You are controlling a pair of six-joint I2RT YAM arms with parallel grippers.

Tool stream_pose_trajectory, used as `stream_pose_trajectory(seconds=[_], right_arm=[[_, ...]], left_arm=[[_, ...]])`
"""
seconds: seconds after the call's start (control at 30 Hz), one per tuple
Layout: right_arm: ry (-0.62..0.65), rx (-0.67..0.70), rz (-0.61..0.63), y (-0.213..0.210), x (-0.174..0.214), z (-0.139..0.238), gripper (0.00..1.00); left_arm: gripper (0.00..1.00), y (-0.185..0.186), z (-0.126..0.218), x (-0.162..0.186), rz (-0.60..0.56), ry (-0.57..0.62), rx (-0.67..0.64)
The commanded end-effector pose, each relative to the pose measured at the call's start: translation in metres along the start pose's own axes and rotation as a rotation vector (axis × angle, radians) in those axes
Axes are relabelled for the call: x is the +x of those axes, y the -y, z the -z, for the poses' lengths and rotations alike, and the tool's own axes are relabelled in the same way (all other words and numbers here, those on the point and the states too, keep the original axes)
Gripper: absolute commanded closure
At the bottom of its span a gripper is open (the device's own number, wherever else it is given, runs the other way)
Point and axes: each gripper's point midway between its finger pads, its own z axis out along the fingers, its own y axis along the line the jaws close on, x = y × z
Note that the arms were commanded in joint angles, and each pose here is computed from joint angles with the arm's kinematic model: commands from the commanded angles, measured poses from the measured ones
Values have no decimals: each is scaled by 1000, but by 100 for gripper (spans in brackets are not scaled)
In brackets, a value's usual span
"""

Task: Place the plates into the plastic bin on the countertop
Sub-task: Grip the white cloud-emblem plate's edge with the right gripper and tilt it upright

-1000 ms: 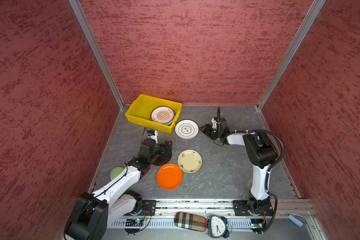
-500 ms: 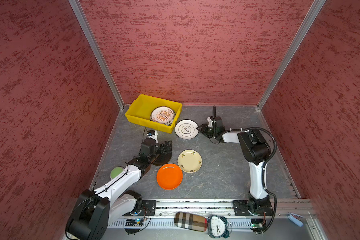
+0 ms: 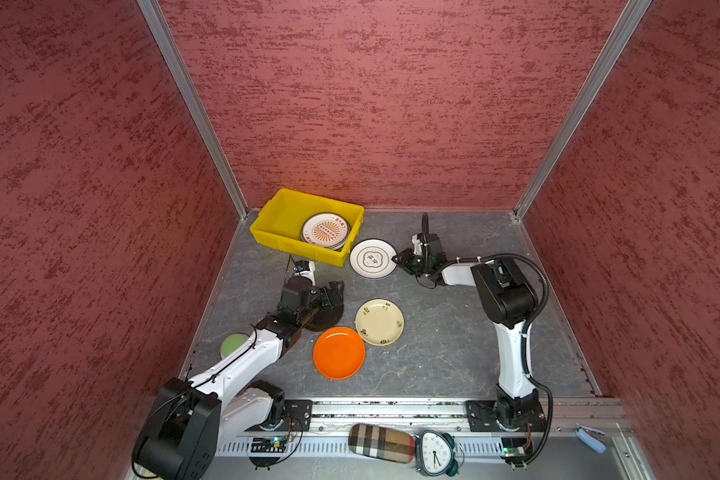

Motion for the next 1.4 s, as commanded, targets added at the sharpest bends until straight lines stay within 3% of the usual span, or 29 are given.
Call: stream_pose_trajectory(seconds=[0.0, 0.33, 0.6, 1.37], right_arm=[[-6, 47, -23, 16, 7, -7, 76], [-1, 73, -19, 23, 11, -1, 93], [48, 86, -23, 23, 1, 14, 100], [133, 118, -38, 28, -12, 68, 100]], left_arm=[[0, 7, 2, -7, 15, 4, 22], [0, 0, 2, -9, 20, 17, 0], [0, -2, 1, -8, 22, 14, -5], [1, -3, 4, -11, 28, 34, -13]])
